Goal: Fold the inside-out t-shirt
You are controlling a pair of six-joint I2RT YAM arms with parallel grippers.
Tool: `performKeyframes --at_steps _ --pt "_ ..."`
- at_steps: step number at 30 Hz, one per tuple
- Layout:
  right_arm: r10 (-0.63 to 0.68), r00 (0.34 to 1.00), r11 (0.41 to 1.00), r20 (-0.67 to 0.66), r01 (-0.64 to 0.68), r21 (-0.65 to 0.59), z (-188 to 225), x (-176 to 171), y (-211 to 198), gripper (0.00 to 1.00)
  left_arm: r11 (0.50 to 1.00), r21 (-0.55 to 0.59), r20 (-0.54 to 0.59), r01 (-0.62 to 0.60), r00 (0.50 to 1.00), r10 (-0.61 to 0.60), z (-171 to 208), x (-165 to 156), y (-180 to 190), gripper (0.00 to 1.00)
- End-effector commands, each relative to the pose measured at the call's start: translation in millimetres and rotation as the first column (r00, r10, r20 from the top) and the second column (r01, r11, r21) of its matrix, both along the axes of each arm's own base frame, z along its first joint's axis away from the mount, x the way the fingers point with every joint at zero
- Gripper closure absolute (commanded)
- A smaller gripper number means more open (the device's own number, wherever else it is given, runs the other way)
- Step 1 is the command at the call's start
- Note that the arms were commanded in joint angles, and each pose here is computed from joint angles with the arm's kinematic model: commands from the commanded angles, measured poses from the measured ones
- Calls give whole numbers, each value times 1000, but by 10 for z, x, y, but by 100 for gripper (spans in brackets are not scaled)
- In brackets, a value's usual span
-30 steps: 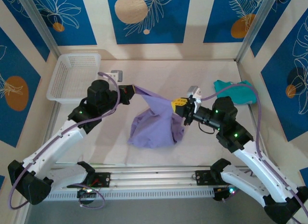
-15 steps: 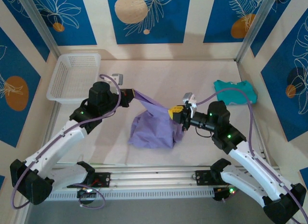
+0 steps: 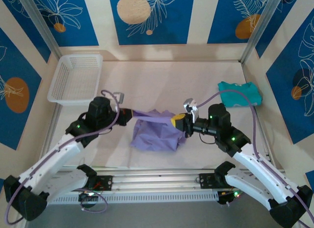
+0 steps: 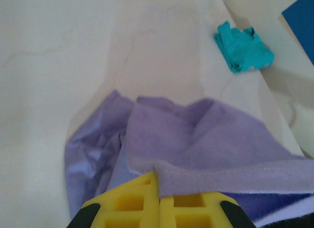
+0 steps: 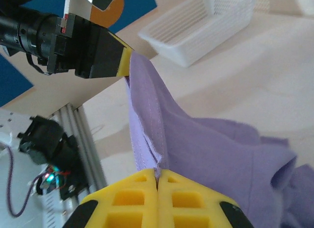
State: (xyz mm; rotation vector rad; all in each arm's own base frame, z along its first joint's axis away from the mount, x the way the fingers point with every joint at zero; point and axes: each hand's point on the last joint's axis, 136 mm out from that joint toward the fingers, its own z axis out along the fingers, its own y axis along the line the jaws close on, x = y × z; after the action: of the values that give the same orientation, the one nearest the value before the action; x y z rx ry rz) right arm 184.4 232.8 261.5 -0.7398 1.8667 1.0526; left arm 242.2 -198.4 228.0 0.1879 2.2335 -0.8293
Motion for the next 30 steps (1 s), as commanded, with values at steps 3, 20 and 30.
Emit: performKeyframes --at_steps 3,20,30 --pt "-22 971 999 -239 12 -45 -590 -159 -40 100 999 -20 -161 34 986 -37 -678 -395 -67 100" --pt "-129 882 985 -453 59 -165 -1282 -224 -196 100 987 -48 -290 153 944 -160 -1368 -889 -338 84" --pt "-85 901 990 -425 27 -140 -1185 -250 -162 100 976 -113 -279 187 937 -212 -1182 -1081 -261 60"
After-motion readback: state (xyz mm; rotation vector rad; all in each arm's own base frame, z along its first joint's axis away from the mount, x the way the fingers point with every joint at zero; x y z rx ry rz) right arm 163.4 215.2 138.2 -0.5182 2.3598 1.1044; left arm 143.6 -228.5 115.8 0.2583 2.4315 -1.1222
